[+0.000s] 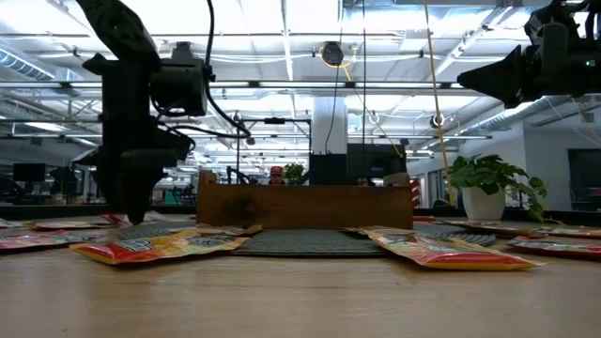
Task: Pick & Place Tea
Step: Put the red tea bag into the left section of the wooden organizer
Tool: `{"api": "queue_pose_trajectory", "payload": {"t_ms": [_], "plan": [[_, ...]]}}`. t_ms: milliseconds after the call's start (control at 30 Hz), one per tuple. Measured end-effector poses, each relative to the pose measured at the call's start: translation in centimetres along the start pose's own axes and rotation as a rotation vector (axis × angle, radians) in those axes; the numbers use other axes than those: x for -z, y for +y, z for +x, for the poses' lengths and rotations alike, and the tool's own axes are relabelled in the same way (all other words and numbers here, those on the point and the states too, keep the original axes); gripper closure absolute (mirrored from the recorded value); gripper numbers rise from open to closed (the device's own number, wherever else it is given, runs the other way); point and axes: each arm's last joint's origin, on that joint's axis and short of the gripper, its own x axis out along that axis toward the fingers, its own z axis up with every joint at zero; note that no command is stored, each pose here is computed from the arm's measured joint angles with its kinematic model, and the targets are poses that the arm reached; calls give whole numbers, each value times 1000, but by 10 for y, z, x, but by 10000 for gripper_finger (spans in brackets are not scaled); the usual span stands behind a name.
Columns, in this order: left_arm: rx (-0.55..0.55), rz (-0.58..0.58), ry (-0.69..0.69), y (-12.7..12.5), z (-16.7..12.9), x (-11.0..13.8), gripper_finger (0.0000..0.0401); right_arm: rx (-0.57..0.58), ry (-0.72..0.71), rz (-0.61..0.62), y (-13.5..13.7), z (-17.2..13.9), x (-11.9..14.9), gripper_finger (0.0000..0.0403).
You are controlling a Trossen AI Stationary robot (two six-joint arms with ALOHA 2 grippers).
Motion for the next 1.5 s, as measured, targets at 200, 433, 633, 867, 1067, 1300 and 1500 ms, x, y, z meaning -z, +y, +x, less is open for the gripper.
{"api": "queue_pose_trajectory", "payload": {"t_ms": [200,433,633,867,1067,1300,1500], "plan": [[54,17,-9,-4,3,-4,96,0,1,-1,0,0,0,399],[81,-1,30,-4,4,-2,127,0,0,0,0,0,0,399],[94,1,52,-4,4,0,230,0,1,0,0,0,0,399],[100,55,57,-3,2,1,357,0,1,-1,0,0,0,399],[50,59,-49,-2,-12,6,382,0,0,0,0,0,0,399],[42,71,-255,-7,-40,14,386,0,0,0,0,0,0,399],[84,214,-533,-35,-67,9,386,0,1,0,0,0,0,399]]}}
